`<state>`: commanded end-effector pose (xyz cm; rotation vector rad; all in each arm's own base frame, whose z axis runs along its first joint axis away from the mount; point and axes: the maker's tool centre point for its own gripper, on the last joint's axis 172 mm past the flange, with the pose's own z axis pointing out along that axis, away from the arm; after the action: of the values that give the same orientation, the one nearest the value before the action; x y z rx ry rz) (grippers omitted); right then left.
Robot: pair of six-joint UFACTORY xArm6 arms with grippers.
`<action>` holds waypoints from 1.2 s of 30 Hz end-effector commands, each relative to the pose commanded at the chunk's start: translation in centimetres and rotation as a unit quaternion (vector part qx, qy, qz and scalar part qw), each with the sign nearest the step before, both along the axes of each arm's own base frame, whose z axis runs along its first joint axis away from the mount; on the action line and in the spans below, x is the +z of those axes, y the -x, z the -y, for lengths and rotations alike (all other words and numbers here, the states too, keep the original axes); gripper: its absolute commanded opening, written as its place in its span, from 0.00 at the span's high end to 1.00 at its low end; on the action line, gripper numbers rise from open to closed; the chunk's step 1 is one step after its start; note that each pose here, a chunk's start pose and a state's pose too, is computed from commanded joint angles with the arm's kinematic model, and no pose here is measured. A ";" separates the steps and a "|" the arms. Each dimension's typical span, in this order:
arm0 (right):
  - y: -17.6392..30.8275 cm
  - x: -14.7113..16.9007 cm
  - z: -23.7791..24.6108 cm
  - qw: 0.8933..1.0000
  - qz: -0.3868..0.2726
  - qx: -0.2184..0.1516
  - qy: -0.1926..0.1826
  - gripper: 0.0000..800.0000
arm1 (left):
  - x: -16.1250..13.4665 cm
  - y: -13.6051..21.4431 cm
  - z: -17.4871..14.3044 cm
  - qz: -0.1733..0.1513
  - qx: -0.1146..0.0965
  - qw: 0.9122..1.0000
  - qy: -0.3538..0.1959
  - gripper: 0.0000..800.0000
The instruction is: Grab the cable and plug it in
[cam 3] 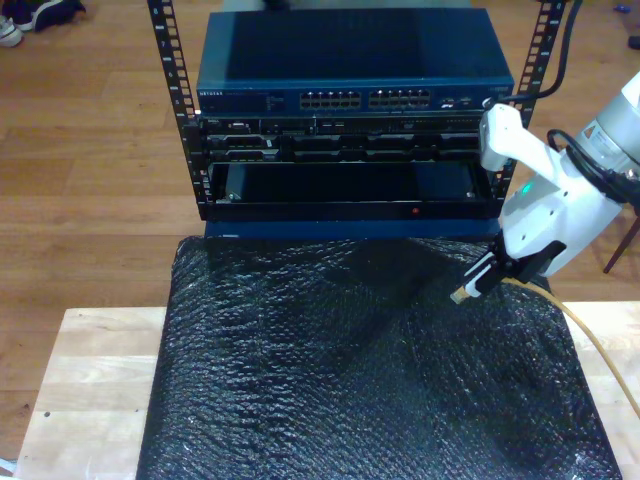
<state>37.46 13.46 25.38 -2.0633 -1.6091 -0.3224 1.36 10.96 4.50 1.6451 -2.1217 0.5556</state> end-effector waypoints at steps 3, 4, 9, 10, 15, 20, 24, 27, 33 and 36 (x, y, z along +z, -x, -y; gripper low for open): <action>0.0 -0.1 0.0 1.000 -0.002 0.000 -0.001 1.00 | 0.0 0.0 0.0 0.000 0.000 1.000 0.000 0.00; 0.0 -0.2 -0.1 1.000 -0.001 0.001 -0.001 1.00 | 0.0 0.0 -0.1 0.001 -0.001 1.000 -0.001 0.00; -0.3 -0.1 -0.2 1.000 0.002 0.000 -0.001 1.00 | 0.0 0.0 -0.1 0.000 0.000 1.000 -0.001 0.00; -0.5 0.0 -0.2 1.000 0.004 -0.001 -0.001 1.00 | 0.0 0.0 -0.1 0.000 0.000 1.000 -0.001 0.00; -2.2 0.6 -0.1 1.000 0.024 -0.006 0.001 1.00 | 0.0 0.0 0.0 0.000 0.000 1.000 0.000 0.00; -5.4 0.0 0.3 0.998 0.061 -0.024 0.013 1.00 | 0.0 0.0 -0.1 0.000 0.000 1.000 -0.001 0.00; -8.0 -0.6 0.1 0.993 0.109 -0.019 0.044 1.00 | 0.0 0.0 0.0 0.000 0.000 1.000 0.000 0.00; -9.8 -1.0 0.4 0.983 0.160 0.004 0.093 1.00 | 0.0 0.0 -0.1 0.001 -0.001 1.000 -0.001 0.00; -11.9 -2.0 -1.1 0.968 0.221 0.011 0.117 1.00 | 0.0 0.0 -0.1 0.001 -0.001 1.000 -0.001 0.00; -12.3 -2.9 -2.2 0.961 0.249 0.010 0.121 1.00 | 0.0 0.0 -0.1 0.000 0.000 1.000 -0.001 0.00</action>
<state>49.72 15.71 22.52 -2.2687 -2.0446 -0.7178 1.37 11.04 4.52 1.6459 -2.1228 0.5543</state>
